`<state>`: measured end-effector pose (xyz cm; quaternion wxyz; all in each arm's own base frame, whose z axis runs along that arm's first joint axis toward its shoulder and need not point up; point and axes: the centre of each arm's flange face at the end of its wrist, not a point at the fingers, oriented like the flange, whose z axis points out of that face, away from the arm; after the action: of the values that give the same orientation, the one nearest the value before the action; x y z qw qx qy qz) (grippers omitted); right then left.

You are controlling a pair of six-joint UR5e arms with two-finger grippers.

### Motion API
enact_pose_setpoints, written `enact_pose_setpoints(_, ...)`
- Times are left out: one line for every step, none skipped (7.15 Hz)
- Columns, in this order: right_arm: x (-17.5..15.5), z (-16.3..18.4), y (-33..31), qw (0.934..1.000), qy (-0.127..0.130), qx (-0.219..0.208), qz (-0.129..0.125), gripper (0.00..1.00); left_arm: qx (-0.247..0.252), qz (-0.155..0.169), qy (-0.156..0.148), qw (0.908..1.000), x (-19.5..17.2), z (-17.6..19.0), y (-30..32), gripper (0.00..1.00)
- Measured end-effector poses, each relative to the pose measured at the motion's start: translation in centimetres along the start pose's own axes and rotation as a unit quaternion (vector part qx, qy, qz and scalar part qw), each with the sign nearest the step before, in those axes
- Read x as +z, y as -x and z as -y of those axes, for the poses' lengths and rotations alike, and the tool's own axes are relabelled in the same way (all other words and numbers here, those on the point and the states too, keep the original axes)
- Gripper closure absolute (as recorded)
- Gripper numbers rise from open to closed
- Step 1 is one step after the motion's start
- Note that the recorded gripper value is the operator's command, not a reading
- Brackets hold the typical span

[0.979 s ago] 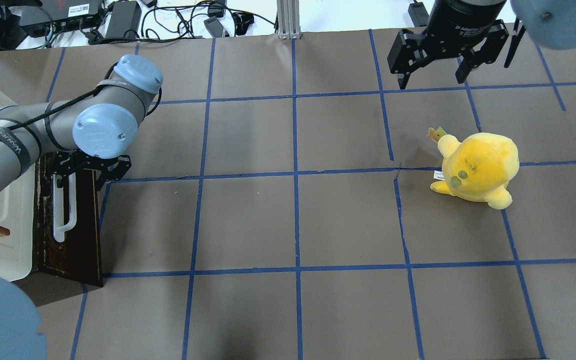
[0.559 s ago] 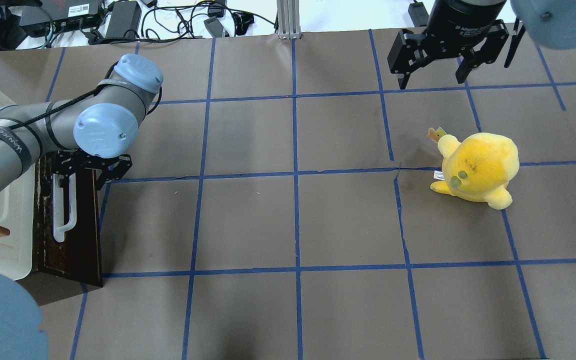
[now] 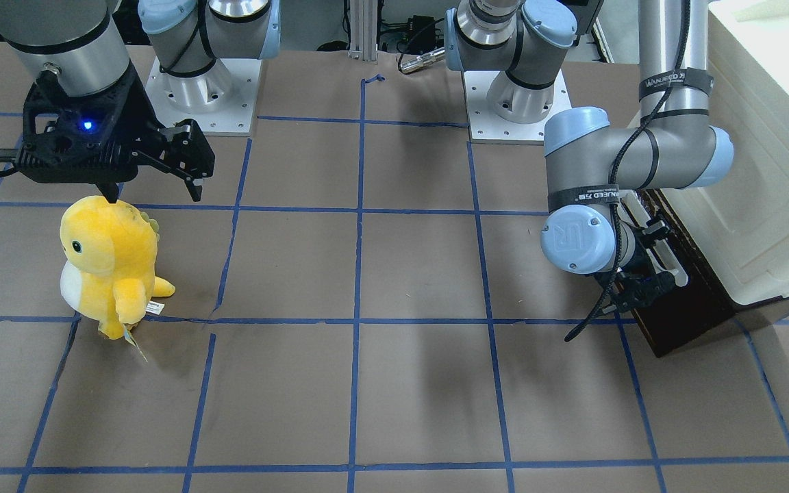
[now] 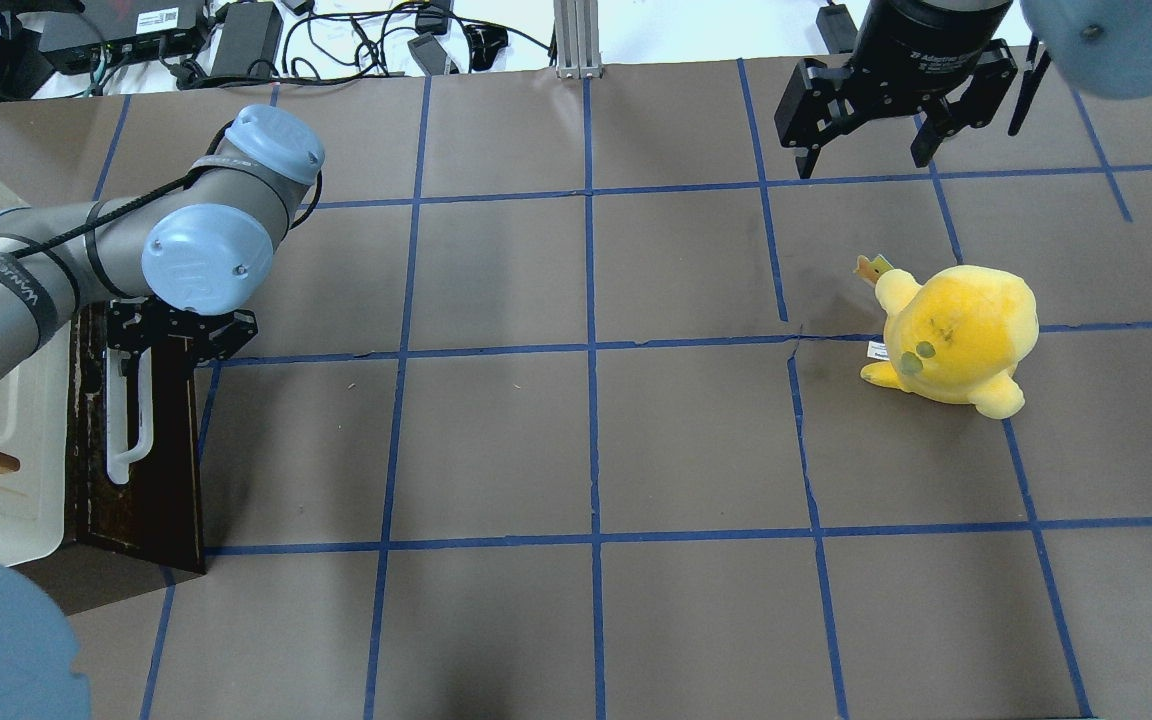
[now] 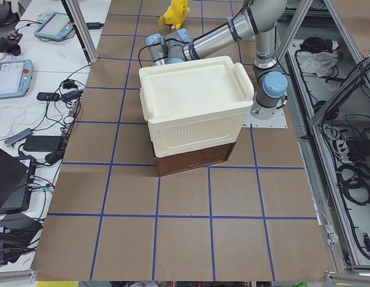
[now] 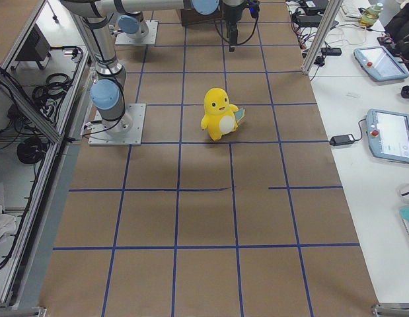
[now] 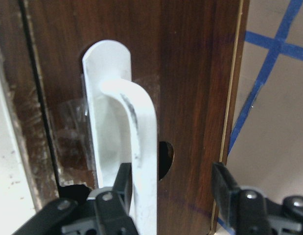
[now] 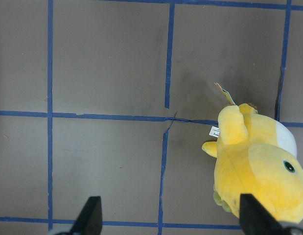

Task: Pull drawer sideways
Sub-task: 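Close the left gripper on the white drawer handle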

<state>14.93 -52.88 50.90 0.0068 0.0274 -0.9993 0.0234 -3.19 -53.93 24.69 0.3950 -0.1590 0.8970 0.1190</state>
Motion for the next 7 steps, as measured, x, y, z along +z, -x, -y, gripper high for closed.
enact_pose_setpoints(0.0, 0.0, 0.0, 1.0, 0.0, 0.0, 0.0, 0.0, 0.0, 0.0, 0.0, 1.0, -0.01, -0.06, 0.05, 0.58)
enact_pose_setpoints(0.0, 0.0, 0.0, 1.0, 0.0, 0.0, 0.0, 0.0, 0.0, 0.0, 0.0, 1.0, 0.0, -0.11, 0.07, 0.65)
enact_pose_setpoints(0.0, 0.0, 0.0, 1.0, 0.0, 0.0, 0.0, 0.0, 0.001, 0.001, 0.0, 1.0, 0.01, -0.17, 0.09, 0.7)
enact_pose_setpoints(0.0, 0.0, -0.01, 1.0, 0.0, 0.0, 0.0, 0.0, 0.003, 0.002, 0.002, 1.0, -0.01, -0.24, 0.15, 0.79)
enact_pose_setpoints(0.0, 0.0, -0.01, 1.0, 0.0, 0.0, 0.0, 0.0, 0.003, 0.003, 0.004, 1.0, -0.07, -0.3, 0.25, 0.85)
enact_pose_setpoints(0.0, 0.0, -0.01, 1.0, 0.0, 0.0, 0.0, 0.0, 0.002, 0.003, 0.004, 1.0, -0.17, -0.36, 0.38, 0.9)
enact_pose_setpoints(0.0, 0.0, -0.01, 1.0, 0.0, 0.0, 0.0, 0.0, 0.001, 0.003, 0.003, 1.0, -0.27, -0.38, 0.49, 0.99)
